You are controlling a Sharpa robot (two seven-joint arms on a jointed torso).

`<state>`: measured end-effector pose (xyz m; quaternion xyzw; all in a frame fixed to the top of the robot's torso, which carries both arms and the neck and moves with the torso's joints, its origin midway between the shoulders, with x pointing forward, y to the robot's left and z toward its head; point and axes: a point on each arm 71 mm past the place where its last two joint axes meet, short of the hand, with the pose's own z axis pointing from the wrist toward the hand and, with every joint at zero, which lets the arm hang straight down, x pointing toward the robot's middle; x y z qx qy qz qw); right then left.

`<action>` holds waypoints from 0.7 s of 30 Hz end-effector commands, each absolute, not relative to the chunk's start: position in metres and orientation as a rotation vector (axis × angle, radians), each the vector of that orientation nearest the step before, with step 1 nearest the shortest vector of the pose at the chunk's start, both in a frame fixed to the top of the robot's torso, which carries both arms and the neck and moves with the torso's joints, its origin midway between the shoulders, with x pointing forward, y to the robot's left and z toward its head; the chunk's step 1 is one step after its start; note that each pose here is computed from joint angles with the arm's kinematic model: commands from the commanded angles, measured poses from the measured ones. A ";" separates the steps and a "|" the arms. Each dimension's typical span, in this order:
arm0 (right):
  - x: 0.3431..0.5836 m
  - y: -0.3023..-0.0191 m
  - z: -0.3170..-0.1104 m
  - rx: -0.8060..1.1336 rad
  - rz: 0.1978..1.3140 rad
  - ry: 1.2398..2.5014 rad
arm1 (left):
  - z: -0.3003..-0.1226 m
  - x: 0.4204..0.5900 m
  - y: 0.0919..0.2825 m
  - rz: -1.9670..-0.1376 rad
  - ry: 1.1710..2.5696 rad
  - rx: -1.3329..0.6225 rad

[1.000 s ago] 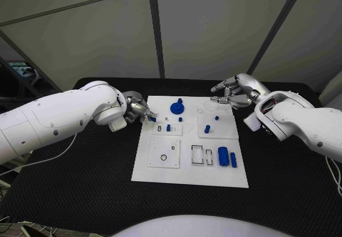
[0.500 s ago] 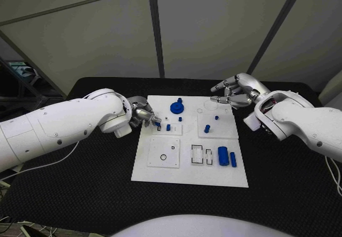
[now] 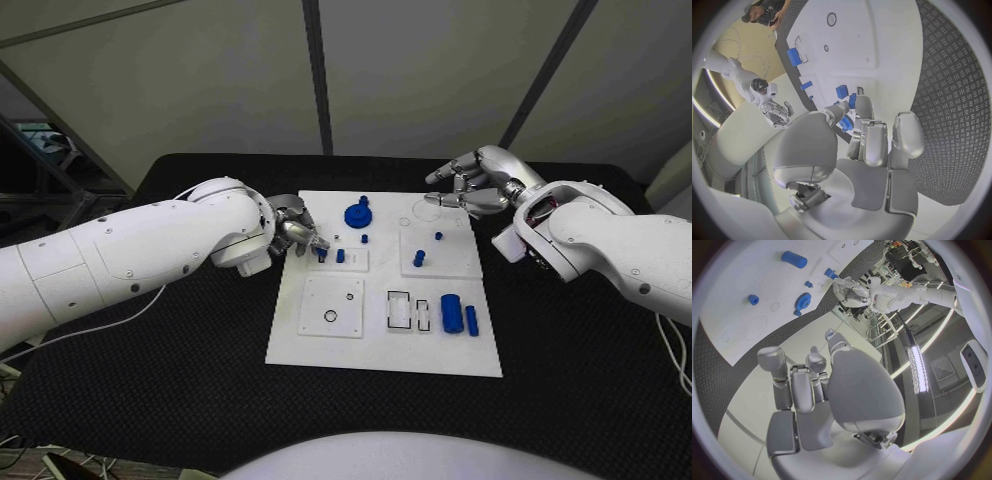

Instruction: Assemble the parts on the task board

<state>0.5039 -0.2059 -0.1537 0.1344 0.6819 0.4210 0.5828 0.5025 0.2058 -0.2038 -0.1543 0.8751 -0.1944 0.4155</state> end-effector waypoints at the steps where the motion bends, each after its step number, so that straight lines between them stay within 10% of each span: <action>1: 0.504 -0.205 -0.153 0.306 0.991 1.594 | -0.205 0.502 0.205 -0.441 2.225 -0.326; 21: 0.504 -0.206 -0.154 0.329 1.000 1.600 | -0.207 0.502 0.203 -0.405 2.241 -0.289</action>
